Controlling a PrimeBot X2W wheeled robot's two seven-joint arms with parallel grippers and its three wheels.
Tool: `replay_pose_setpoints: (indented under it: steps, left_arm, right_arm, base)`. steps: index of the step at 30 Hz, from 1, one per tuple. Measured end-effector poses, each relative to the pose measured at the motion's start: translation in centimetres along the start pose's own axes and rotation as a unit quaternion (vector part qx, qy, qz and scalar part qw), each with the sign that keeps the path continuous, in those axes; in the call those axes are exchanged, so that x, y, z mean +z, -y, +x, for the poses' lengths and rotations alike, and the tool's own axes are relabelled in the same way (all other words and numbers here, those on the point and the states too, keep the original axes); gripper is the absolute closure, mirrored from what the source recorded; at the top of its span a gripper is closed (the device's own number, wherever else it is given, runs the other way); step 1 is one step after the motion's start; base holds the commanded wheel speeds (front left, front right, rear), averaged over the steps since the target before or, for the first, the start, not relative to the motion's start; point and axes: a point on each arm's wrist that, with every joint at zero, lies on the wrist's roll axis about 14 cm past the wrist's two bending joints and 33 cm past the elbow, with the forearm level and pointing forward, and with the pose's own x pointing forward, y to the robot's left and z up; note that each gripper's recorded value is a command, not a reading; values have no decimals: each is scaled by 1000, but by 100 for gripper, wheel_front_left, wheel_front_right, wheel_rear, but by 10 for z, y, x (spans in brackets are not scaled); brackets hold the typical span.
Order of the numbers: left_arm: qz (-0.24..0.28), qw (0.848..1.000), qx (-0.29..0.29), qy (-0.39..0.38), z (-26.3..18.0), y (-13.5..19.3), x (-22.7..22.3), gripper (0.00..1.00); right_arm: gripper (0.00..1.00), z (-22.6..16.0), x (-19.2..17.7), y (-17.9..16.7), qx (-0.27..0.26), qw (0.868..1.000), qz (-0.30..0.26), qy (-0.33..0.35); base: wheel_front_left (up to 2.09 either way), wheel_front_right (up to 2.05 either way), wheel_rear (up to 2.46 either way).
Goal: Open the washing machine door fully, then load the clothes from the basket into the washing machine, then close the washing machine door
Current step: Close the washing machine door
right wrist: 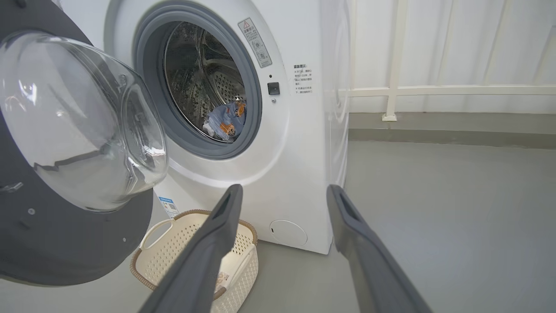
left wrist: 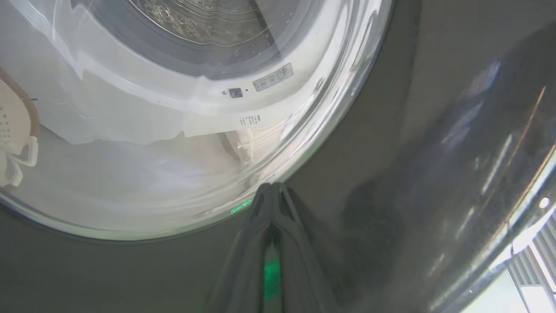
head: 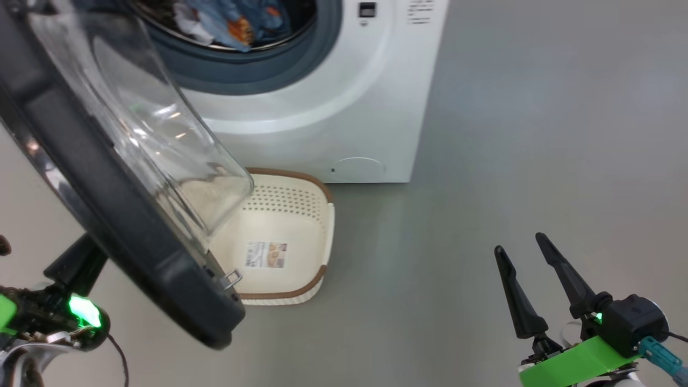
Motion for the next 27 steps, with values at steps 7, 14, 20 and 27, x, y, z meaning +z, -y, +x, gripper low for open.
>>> replay_pose_setpoints:
  steps: [7,14,20,27]
  left_arm:
    - [-2,1000,-11,-22,31,0,-11,100]
    - [-10,999,-14,-38,64,-5,-20,100]
    - [-5,999,-20,-36,93,-8,-23,100]
    - [-11,999,-29,-29,121,-10,-25,100]
  right_arm:
    - [0,-13,5,13,-28,1000,-1,7]
    - [0,-26,8,30,-61,998,-4,11]
    - [0,-37,8,42,-85,996,-7,12]
    - [0,-43,7,50,-100,995,-10,10]
  base:
    - [0,0,0]
    - [0,0,0]
    - [0,0,0]
    - [0,0,0]
